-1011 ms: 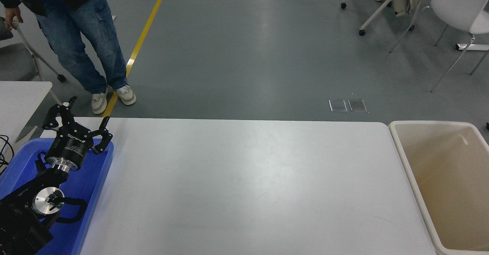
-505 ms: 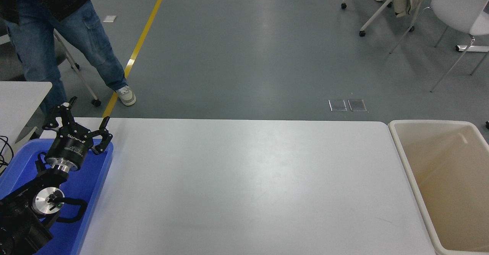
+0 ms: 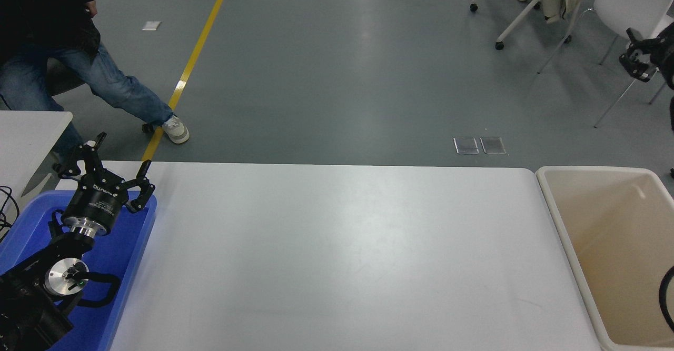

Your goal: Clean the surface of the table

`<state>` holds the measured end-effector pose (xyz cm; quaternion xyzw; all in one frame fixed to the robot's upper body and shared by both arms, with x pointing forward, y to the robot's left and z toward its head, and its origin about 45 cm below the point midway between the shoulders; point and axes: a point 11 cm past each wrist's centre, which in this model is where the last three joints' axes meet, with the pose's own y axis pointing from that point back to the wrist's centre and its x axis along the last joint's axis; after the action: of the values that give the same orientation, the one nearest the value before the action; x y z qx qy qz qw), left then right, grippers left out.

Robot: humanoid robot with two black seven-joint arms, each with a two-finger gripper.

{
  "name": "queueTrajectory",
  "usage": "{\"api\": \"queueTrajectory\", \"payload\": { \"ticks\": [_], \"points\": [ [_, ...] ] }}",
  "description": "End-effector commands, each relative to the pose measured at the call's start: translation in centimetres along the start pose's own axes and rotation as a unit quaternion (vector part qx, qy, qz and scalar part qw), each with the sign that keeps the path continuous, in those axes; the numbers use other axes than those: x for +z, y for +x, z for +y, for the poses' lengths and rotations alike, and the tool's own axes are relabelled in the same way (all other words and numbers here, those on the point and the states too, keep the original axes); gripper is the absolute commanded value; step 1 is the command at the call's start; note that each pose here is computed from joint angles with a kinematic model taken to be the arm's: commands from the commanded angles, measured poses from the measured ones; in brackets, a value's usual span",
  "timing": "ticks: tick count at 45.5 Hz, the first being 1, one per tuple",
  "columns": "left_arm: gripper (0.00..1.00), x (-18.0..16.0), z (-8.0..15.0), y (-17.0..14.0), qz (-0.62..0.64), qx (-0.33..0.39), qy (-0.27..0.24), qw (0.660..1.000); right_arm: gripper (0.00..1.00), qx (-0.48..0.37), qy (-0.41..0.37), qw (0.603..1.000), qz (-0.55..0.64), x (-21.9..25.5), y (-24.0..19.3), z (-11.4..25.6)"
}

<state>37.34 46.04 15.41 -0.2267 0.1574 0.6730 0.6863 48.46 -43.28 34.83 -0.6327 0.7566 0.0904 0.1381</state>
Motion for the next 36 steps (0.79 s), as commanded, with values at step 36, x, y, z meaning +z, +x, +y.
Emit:
{"api": "queueTrajectory", "payload": {
  "ticks": [36],
  "points": [
    [1.0, 0.0, 0.0, 0.0, 0.0, 0.0, 0.0, 1.0, 0.98, -0.011, -0.006, 0.999, -0.04, 13.3, 1.6, 8.6]
  ]
}}
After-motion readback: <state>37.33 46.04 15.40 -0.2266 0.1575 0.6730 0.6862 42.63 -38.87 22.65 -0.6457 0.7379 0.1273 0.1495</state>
